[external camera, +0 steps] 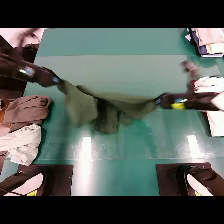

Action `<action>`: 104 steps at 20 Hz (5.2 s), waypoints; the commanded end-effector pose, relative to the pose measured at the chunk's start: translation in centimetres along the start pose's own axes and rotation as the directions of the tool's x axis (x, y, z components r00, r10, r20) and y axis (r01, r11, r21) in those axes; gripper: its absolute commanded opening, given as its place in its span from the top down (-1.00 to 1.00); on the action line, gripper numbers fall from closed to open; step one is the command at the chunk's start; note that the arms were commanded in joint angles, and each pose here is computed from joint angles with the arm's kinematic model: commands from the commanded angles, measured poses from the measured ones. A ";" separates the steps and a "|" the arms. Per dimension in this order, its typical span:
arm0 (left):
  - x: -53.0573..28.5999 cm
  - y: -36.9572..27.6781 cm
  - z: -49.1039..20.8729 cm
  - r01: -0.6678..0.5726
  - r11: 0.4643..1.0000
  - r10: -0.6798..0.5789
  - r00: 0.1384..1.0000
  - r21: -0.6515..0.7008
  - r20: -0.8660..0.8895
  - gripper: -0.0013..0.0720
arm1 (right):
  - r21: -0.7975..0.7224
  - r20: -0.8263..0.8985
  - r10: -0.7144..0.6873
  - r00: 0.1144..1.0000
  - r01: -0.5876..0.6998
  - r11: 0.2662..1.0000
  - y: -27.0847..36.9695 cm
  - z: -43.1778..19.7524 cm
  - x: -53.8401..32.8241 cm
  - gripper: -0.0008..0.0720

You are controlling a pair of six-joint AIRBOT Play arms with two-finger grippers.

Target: Fold the shirts.

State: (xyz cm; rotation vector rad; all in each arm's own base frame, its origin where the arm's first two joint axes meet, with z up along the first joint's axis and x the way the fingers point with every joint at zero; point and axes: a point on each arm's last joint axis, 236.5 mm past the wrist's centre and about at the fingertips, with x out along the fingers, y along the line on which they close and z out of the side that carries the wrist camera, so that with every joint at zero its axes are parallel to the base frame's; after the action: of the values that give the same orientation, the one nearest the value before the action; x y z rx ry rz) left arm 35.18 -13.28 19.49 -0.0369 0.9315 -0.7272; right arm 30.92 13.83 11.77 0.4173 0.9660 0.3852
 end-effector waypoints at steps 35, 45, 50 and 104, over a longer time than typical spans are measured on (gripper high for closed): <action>4.7 4.8 -6.9 -0.060 0.977 0.044 0.996 -0.205 -0.084 0.89 | 0.178 0.022 -0.053 0.998 0.048 0.983 -9.3 14.9 3.8 -0.88; 4.6 5.6 -7.5 -0.099 0.977 0.079 0.991 -0.190 -0.109 0.89 | 0.313 -0.372 -0.061 0.926 0.186 0.931 -12.4 -9.2 4.2 -0.27; 4.6 5.6 -7.5 -0.098 0.977 0.078 0.991 -0.191 -0.109 0.89 | 0.483 -0.337 0.117 0.934 0.065 0.873 -8.1 -16.3 7.6 -0.27; -7.6 -0.7 5.0 -0.139 0.990 0.131 0.972 0.025 0.194 0.89 | 0.074 0.221 -0.122 0.968 0.108 0.991 -3.0 13.9 -18.4 0.92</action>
State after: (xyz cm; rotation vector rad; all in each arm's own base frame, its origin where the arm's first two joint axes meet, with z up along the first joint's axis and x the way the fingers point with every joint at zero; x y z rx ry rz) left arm 31.27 -10.64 38.68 0.0874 0.4196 -0.5513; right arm 30.62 -0.94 37.58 0.3643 0.5295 0.1377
